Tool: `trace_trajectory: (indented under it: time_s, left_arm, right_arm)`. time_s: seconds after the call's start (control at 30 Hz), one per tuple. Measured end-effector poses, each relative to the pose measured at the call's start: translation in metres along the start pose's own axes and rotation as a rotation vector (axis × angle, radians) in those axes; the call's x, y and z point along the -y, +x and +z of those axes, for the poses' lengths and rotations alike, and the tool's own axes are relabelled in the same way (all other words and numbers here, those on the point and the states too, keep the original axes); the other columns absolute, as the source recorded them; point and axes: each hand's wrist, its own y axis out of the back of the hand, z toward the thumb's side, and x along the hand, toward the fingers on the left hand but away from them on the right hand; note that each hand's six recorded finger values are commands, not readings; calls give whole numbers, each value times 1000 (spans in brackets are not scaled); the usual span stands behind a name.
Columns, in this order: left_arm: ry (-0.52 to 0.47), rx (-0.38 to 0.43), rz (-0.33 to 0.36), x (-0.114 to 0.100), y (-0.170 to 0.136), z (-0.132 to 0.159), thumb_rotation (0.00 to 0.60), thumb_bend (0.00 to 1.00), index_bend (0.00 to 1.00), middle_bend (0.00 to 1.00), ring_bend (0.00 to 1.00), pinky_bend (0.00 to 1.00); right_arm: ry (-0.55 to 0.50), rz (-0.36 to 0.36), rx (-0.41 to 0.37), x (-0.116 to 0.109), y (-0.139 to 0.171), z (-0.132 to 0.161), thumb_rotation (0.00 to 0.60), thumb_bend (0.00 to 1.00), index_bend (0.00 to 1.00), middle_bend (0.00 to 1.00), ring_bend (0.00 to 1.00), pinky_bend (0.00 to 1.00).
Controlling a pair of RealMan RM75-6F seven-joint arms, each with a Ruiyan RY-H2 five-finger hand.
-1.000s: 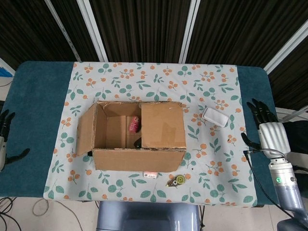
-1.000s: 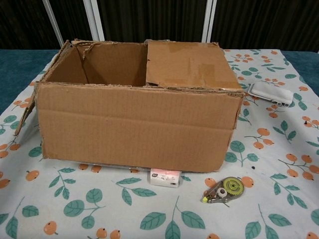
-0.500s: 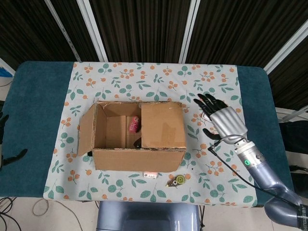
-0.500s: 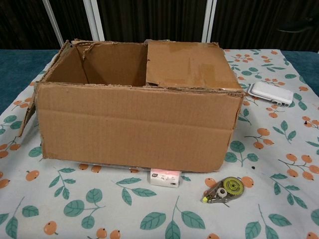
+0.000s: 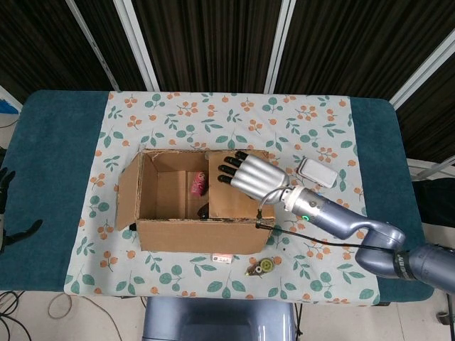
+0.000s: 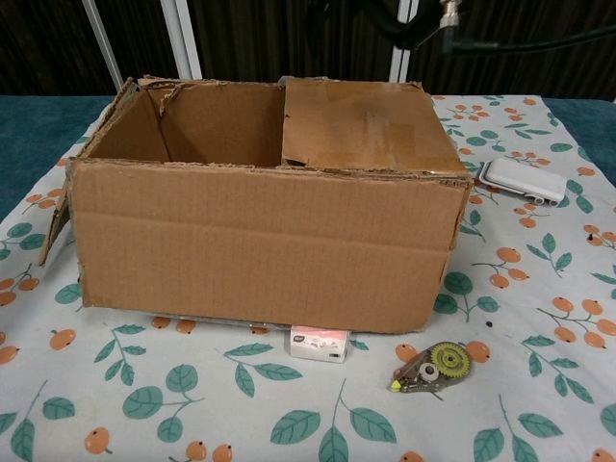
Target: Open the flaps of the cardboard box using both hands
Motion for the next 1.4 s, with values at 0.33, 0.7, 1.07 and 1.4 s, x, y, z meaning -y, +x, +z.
trace_trajectory:
  time_s: [0.33,0.7,1.07,1.4]
  left_arm:
    - [-41,9,-17,5,0,1,600,153,0,0,0,65]
    - [-83,-7,-40,8,1,-3,600,153,0,0,0,65]
    - [-92,0,-45,8,1,-2,600,153,0,0,0,65]
    - [-93,9,-49,7,1,-1,600,153,0,0,0,65]
  right_arm:
    - [16,52,-152,11,-69,47,600,1000,330,269,214,288]
    - [73,150,-174,42,-86,53,600,1000,365,273,217,288]
    - [188,161,-171,41,-82,43,600,1000,453,282,219,288]
    - [313,204,-179,39,-69,33,600,1000,468,300,229,288]
